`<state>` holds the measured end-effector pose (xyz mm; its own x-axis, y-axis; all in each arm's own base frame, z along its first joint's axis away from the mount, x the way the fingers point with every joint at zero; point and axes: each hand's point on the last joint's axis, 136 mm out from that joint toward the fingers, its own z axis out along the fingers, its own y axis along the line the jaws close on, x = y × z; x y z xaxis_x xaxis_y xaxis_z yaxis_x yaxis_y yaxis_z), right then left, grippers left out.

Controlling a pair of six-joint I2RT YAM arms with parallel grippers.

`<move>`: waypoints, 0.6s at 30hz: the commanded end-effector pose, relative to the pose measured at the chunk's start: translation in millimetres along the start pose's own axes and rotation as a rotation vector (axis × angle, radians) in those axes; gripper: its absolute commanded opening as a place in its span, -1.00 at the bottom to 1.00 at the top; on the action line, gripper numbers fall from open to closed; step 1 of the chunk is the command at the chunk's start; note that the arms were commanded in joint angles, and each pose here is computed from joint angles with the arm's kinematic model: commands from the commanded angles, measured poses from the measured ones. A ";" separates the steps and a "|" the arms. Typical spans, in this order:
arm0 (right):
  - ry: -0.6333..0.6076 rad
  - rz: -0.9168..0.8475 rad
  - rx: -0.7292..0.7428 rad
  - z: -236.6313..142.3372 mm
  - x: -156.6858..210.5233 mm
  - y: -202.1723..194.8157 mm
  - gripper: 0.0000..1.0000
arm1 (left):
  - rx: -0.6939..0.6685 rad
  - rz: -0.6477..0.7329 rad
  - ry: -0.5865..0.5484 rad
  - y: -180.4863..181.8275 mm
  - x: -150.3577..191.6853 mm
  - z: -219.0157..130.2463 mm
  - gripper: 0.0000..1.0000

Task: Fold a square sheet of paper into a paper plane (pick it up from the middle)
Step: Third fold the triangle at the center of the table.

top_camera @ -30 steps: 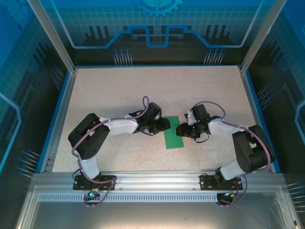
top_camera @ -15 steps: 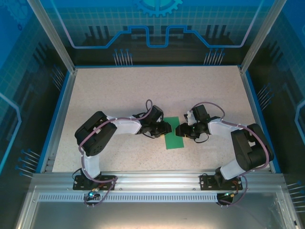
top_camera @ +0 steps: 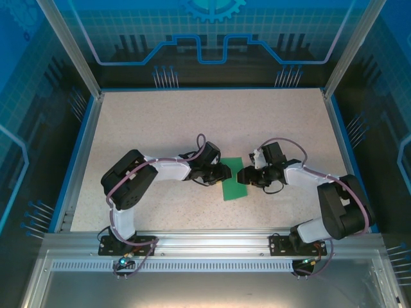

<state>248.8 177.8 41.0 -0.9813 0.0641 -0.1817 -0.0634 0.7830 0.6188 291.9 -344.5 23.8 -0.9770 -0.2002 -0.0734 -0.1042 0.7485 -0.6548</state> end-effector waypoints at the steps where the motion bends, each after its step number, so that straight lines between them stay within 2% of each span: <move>1: 0.016 0.030 -0.026 -3.8 4.8 -0.6 -0.03 | -0.015 0.018 0.027 1.2 7.0 0.9 -0.20; 8: 0.028 0.065 -0.006 1.9 -4.1 -4.9 -0.36 | 0.002 0.054 0.016 -5.5 9.3 -8.8 -0.19; 13: 0.038 0.081 -0.009 5.5 -10.2 -5.1 -0.38 | -0.001 0.132 -0.015 -4.9 18.3 -25.2 -0.15; 18: 0.037 0.082 -0.033 3.3 -14.7 -0.9 -0.35 | -0.048 0.357 -0.022 -13.9 46.3 -37.5 -0.02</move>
<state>257.4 177.4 32.2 -0.9893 0.0907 -0.1141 -0.0006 0.7801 0.6256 257.8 -340.8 49.9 -0.9765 -0.0587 -0.2072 0.0862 0.7751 -0.6259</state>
